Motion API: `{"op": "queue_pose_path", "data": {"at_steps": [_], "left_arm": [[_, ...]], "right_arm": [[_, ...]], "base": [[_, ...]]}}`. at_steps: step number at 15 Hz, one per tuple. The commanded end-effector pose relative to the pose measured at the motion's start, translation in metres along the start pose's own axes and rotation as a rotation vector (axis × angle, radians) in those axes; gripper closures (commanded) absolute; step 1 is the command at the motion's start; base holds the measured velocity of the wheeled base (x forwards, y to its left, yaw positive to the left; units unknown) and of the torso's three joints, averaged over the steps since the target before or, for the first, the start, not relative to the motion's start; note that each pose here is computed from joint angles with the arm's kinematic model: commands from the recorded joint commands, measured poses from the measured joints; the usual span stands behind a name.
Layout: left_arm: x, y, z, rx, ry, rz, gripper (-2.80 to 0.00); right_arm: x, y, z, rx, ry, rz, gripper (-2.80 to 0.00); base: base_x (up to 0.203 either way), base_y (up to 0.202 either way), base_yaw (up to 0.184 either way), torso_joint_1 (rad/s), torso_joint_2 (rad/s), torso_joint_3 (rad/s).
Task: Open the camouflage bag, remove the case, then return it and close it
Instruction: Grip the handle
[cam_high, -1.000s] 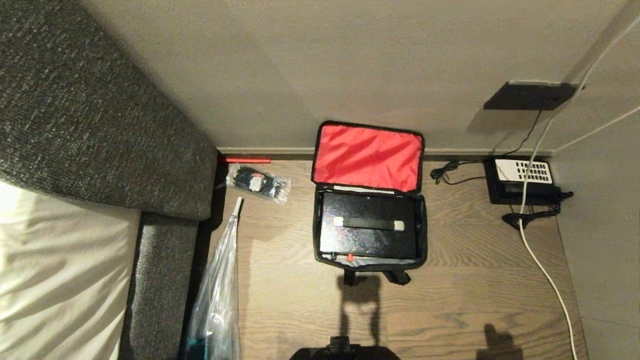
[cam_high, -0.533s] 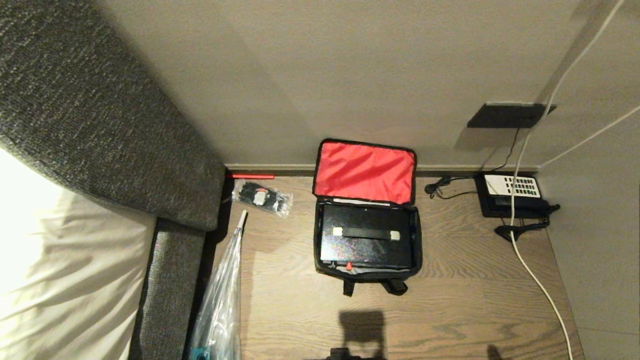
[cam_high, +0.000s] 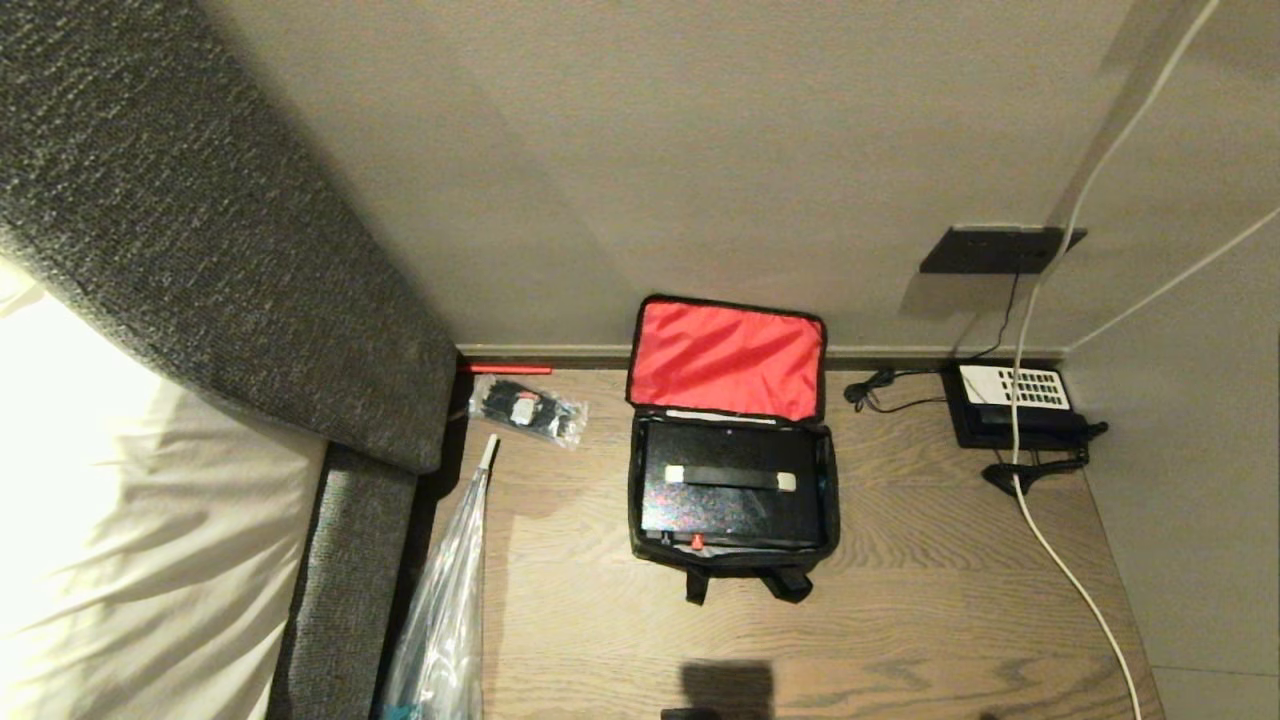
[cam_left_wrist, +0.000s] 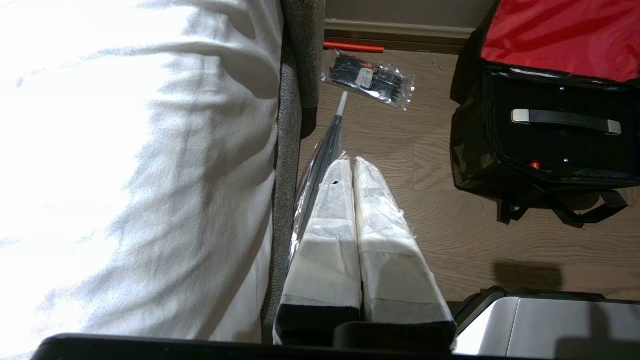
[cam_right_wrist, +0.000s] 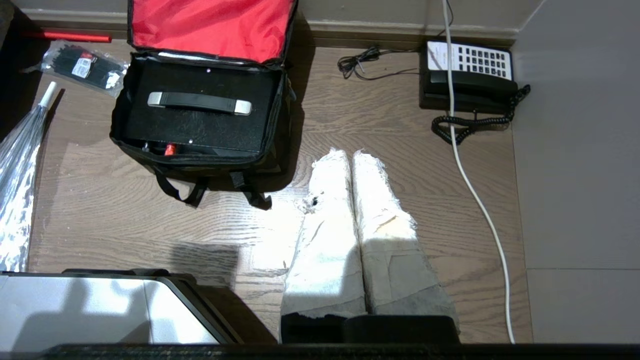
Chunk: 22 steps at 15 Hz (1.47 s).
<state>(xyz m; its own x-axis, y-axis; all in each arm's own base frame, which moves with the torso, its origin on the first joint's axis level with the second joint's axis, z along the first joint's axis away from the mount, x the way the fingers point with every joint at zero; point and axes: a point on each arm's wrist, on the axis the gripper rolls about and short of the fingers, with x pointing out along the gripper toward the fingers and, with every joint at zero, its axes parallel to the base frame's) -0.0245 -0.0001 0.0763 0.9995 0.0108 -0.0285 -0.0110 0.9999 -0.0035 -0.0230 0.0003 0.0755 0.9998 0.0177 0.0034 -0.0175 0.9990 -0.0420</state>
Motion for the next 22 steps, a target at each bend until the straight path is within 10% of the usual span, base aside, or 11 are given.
{"op": "queue_pose_path", "data": {"at_steps": [1,22], "left_arm": [[0.0,0.0,-0.0001,0.001,0.001,0.001,0.0],[0.0,0.0,-0.0001,0.005,0.001,0.003,0.0]], "right_arm": [[0.0001,0.0,0.0001,0.0,0.0,0.001,0.0],[0.0001,0.0,0.0001,-0.018,0.0,0.002,0.0]], "base": [[0.0,0.0,0.0,0.0,0.0,0.0],[-0.039,0.0,0.0,0.001,0.0,0.001]]}}
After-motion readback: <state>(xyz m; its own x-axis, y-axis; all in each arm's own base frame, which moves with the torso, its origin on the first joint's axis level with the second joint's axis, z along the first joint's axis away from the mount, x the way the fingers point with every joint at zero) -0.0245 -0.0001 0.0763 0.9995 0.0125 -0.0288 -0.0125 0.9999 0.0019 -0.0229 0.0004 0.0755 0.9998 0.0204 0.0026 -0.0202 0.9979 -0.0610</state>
